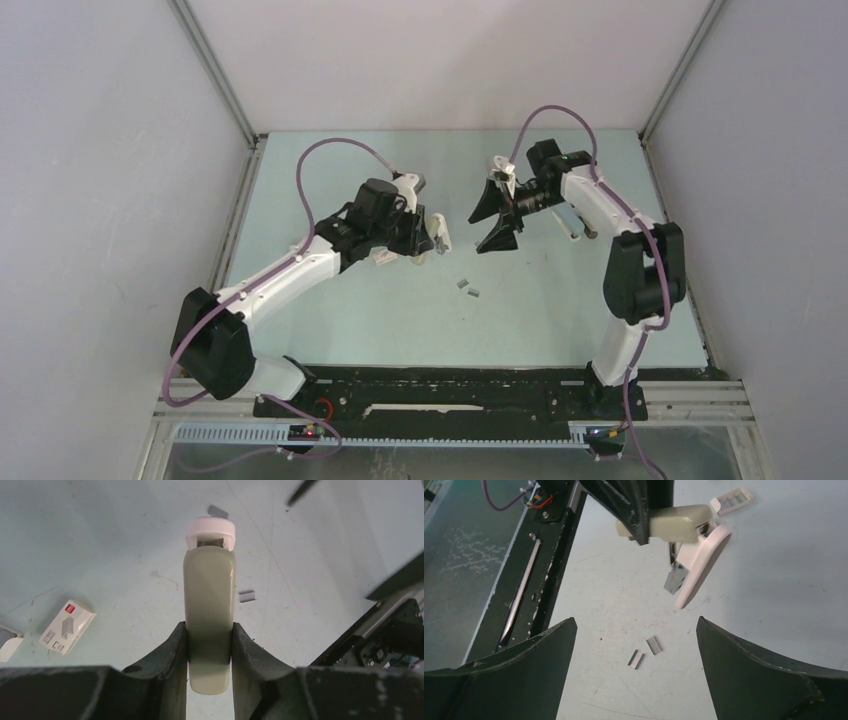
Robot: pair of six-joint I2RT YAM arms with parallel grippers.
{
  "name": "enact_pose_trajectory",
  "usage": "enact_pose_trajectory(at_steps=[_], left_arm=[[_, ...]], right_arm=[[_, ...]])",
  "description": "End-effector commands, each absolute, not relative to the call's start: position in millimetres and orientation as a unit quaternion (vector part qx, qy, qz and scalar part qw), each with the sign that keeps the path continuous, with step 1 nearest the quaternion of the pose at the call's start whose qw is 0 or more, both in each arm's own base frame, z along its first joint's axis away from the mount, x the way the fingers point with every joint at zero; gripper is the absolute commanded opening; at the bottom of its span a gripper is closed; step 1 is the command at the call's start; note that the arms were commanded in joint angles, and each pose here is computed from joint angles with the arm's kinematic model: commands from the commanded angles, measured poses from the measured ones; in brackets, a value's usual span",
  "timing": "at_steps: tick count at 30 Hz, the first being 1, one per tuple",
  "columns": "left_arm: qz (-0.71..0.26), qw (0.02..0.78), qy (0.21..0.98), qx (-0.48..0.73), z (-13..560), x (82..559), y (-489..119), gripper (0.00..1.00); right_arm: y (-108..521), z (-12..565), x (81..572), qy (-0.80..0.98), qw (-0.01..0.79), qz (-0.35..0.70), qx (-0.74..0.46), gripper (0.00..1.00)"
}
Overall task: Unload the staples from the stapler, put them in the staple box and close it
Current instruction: Pick up the stapler from the center of the board, then unload the staple at the center of the board.
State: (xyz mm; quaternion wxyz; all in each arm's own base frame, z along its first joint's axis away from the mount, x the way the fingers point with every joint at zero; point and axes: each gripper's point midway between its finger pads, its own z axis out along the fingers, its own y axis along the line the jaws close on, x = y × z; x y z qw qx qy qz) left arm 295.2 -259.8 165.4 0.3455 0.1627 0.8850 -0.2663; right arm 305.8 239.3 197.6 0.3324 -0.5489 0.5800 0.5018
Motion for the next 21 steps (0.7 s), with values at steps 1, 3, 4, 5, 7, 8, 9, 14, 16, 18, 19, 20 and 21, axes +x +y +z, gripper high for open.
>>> enact_pose_trajectory(at_steps=[1, 3, 4, 5, 7, 8, 9, 14, 16, 18, 19, 20, 21], left_arm=[[-0.283, 0.377, 0.847, 0.248, 182.1, 283.9, -276.1, 0.02], [-0.278, 0.37, 0.846, 0.264, 178.7, 280.3, -277.4, 0.02], [-0.283, 0.364, 0.843, 0.277, 178.1, 276.4, -279.6, 0.01], [-0.288, 0.361, 0.839, 0.286, 178.0, 273.7, -281.7, 0.01], [-0.29, 0.363, 0.835, 0.296, 179.6, 272.2, -283.4, 0.01], [-0.29, 0.364, 0.832, 0.301, 180.4, 271.3, -284.5, 0.0], [-0.292, 0.366, 0.828, 0.308, 181.5, 270.5, -285.5, 0.0], [-0.303, 0.38, 0.808, 0.333, 189.7, 269.3, -293.3, 0.0], [-0.305, 0.388, 0.803, 0.334, 194.5, 271.4, -295.3, 0.0], [-0.309, 0.397, 0.797, 0.336, 200.1, 272.9, -298.2, 0.0], [-0.311, 0.402, 0.793, 0.336, 203.0, 273.9, -299.0, 0.0], [-0.313, 0.407, 0.789, 0.337, 206.8, 274.6, -300.3, 0.0], [-0.316, 0.412, 0.786, 0.337, 210.8, 275.3, -301.8, 0.0]], right_arm=[[246.9, 199.9, 311.9, 0.521, 0.35, 0.5, -0.597, 1.0], [251.5, 197.4, 316.6, 0.518, 0.337, 0.514, -0.595, 1.0], [254.0, 199.3, 319.8, 0.516, 0.336, 0.517, -0.594, 0.99], [255.8, 196.5, 320.2, 0.518, 0.33, 0.522, -0.592, 0.99], [259.3, 191.5, 322.4, 0.52, 0.322, 0.52, -0.596, 0.98], [260.6, 187.6, 323.0, 0.524, 0.317, 0.519, -0.597, 0.98], [262.4, 183.5, 322.7, 0.526, 0.312, 0.517, -0.599, 0.98], [266.3, 168.6, 317.0, 0.538, 0.289, 0.516, -0.601, 0.95], [268.8, 166.9, 312.1, 0.537, 0.281, 0.523, -0.599, 0.93], [270.5, 166.9, 308.4, 0.536, 0.277, 0.531, -0.596, 0.91], [271.6, 166.4, 305.8, 0.534, 0.274, 0.534, -0.595, 0.91], [272.1, 165.6, 303.5, 0.534, 0.271, 0.536, -0.595, 0.9], [273.0, 164.7, 301.7, 0.534, 0.269, 0.538, -0.595, 0.89]])
